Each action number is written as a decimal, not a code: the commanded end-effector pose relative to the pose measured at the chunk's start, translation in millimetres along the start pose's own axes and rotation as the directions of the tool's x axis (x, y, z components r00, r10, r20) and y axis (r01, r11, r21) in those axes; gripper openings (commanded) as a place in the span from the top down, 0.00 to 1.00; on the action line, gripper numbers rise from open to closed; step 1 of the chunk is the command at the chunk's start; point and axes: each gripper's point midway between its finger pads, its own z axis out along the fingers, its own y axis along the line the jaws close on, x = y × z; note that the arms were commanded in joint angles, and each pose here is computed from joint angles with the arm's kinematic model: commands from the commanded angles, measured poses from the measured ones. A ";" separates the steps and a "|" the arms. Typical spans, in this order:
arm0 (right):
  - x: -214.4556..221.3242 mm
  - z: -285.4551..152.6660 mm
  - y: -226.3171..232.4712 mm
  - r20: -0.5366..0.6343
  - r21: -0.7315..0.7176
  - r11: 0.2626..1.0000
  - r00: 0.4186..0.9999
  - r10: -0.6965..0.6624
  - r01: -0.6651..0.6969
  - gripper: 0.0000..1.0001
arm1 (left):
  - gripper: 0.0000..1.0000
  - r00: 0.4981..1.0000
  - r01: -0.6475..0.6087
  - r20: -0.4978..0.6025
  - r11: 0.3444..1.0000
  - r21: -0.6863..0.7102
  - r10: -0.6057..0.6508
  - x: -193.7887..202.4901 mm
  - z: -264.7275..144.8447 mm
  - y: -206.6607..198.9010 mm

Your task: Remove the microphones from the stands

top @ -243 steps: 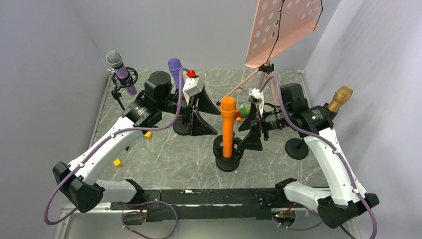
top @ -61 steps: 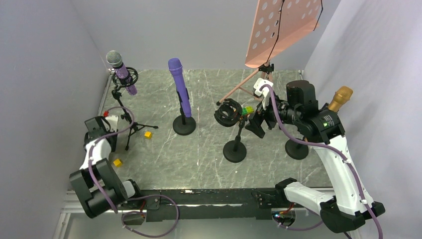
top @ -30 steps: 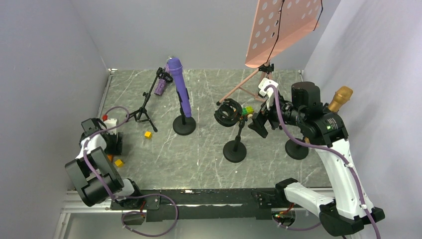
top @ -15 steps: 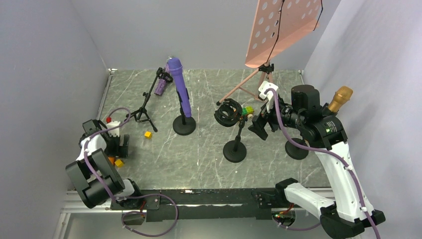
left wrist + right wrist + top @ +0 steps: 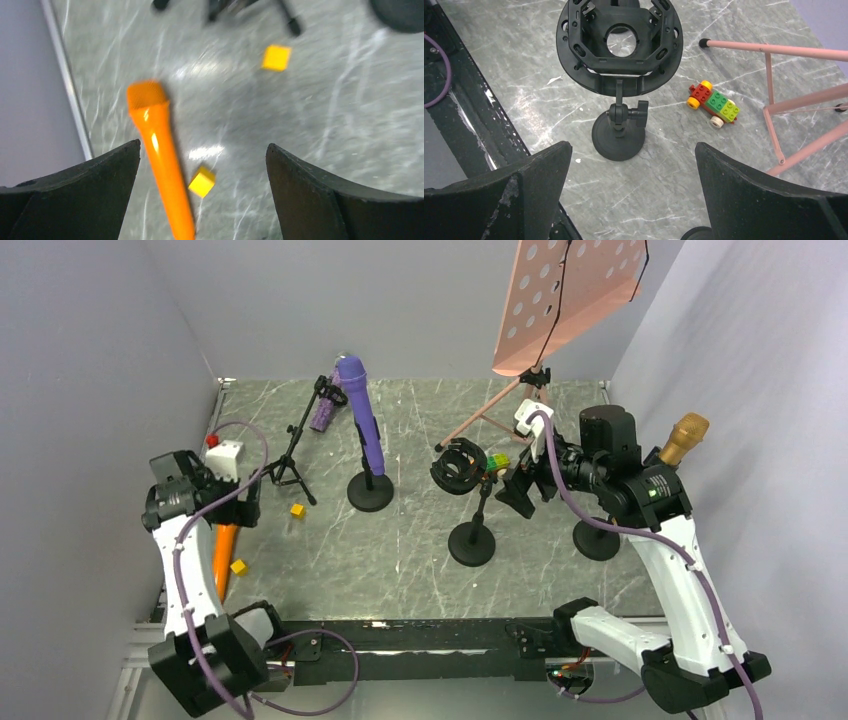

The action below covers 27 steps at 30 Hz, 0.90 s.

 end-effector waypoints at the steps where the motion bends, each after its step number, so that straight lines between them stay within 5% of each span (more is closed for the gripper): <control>1: -30.4 -3.0 -4.2 0.090 0.000 0.999 0.995 -0.036 0.036 0.00 | 0.01 0.967 -0.153 0.228 0.971 0.183 0.110 -73.9 -23.2 -60.0; 5: -38.5 -0.3 -9.5 0.105 0.008 0.999 0.994 -0.039 0.038 0.00 | 0.01 0.897 -0.338 0.374 0.911 0.237 0.236 -167.4 -36.1 -96.7; 11: -39.4 0.3 -10.9 0.107 0.013 0.999 0.994 -0.037 0.036 0.00 | 0.18 0.965 -0.200 0.234 0.917 0.345 0.123 -247.8 39.7 -86.2; 20: -25.7 -13.4 -10.7 0.059 0.061 0.997 0.997 -0.041 0.037 0.00 | 0.25 0.973 -0.200 0.180 0.909 0.366 0.142 -282.6 125.6 -88.9; 27: -12.8 -17.7 -11.7 0.034 0.074 0.997 0.999 -0.004 0.002 0.00 | 0.26 0.974 -0.219 0.134 0.898 0.382 0.181 -270.5 171.5 -91.5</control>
